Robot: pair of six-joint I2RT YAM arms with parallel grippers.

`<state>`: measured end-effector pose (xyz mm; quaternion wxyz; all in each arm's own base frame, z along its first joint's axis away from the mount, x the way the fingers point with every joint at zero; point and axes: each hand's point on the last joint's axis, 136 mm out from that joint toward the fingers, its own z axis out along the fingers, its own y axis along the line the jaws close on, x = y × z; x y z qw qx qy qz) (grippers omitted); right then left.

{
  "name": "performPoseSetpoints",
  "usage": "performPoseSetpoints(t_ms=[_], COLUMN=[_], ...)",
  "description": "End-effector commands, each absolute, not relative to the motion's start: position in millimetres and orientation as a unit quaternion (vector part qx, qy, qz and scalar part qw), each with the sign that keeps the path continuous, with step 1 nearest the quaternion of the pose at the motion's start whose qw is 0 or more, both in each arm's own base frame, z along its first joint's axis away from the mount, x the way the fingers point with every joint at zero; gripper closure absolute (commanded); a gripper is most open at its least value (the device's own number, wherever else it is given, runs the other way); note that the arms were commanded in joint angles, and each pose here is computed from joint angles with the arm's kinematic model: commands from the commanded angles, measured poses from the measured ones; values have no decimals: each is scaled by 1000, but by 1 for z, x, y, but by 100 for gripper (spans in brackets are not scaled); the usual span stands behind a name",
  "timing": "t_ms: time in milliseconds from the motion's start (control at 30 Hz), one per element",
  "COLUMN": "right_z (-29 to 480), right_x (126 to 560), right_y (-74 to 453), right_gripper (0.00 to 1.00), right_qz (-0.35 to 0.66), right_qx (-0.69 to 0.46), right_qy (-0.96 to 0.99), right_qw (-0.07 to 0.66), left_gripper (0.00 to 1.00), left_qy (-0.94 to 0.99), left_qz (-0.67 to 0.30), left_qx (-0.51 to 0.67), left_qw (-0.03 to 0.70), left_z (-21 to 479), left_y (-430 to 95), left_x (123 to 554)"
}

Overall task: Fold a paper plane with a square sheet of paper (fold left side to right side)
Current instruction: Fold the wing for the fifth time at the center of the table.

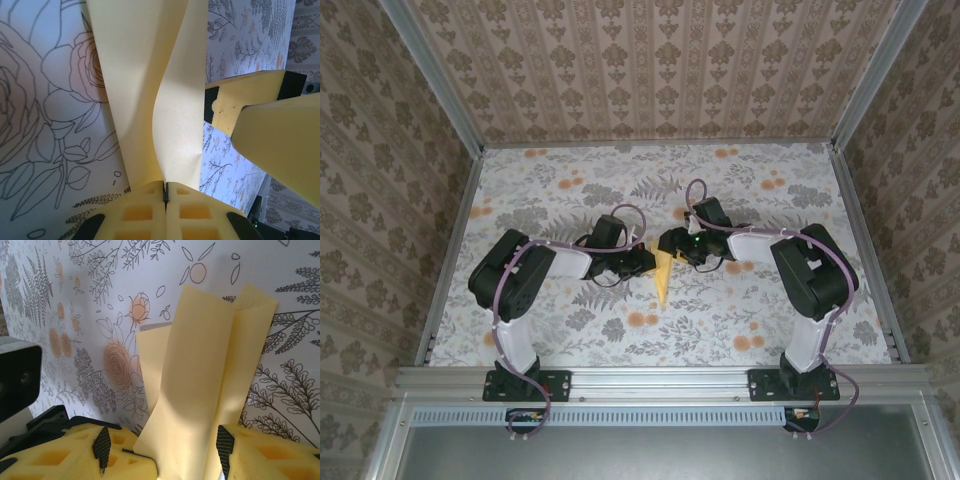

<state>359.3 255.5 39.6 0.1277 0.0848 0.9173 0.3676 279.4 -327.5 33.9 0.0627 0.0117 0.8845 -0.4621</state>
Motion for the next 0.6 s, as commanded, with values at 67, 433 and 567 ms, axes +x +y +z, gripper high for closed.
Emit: performPoseSetpoints(t_ms=[67, 433, 567], right_z=[33, 12, 9], right_x=[359, 347, 345], right_y=[260, 250, 250], right_gripper=[38, 38, 38], right_qz=[359, 300, 294], right_qx=[84, 85, 84], right_qy=[923, 947, 949], right_qw=[112, 77, 72], left_gripper=[100, 100, 99], left_qy=[884, 891, 892], left_qz=[-460, -445, -443], left_qx=[20, 21, 21], left_qw=[77, 85, 86], left_z=[37, 32, 31], left_y=[-327, -325, -325], left_x=[290, 295, 297])
